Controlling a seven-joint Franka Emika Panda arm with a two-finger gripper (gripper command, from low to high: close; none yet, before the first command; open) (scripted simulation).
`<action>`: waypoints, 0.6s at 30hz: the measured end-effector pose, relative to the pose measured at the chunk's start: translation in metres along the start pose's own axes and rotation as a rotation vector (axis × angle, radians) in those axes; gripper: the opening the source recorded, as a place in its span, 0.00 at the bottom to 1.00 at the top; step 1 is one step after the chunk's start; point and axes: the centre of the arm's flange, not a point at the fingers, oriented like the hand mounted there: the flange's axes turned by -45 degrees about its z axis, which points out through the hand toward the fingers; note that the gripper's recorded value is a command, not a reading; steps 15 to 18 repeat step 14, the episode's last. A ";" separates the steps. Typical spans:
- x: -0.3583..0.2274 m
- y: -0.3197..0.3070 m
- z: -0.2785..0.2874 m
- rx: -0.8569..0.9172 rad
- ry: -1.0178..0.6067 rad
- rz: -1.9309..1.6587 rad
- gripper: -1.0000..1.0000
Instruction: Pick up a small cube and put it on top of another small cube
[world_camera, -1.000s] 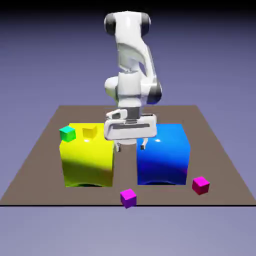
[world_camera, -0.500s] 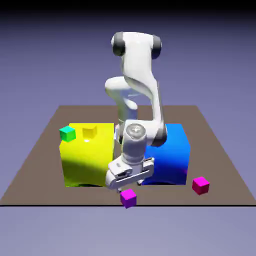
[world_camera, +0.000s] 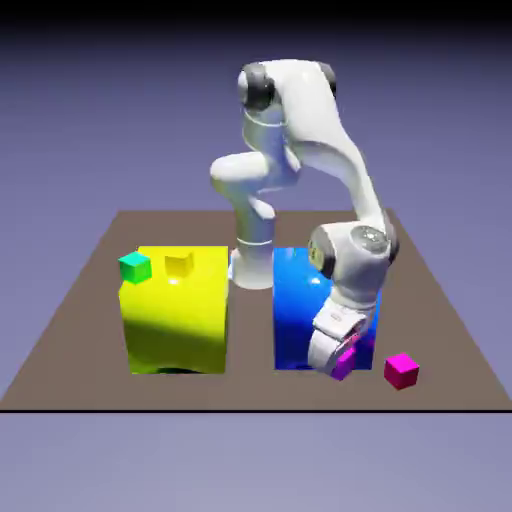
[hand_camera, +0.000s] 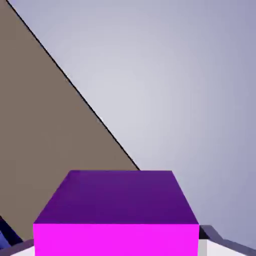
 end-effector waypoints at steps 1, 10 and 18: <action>0.021 -0.022 -0.012 -0.021 0.010 -0.077 0.00; 0.051 -0.093 0.059 0.006 -0.038 -0.278 1.00; 0.051 -0.092 -0.001 0.006 -0.038 -0.277 1.00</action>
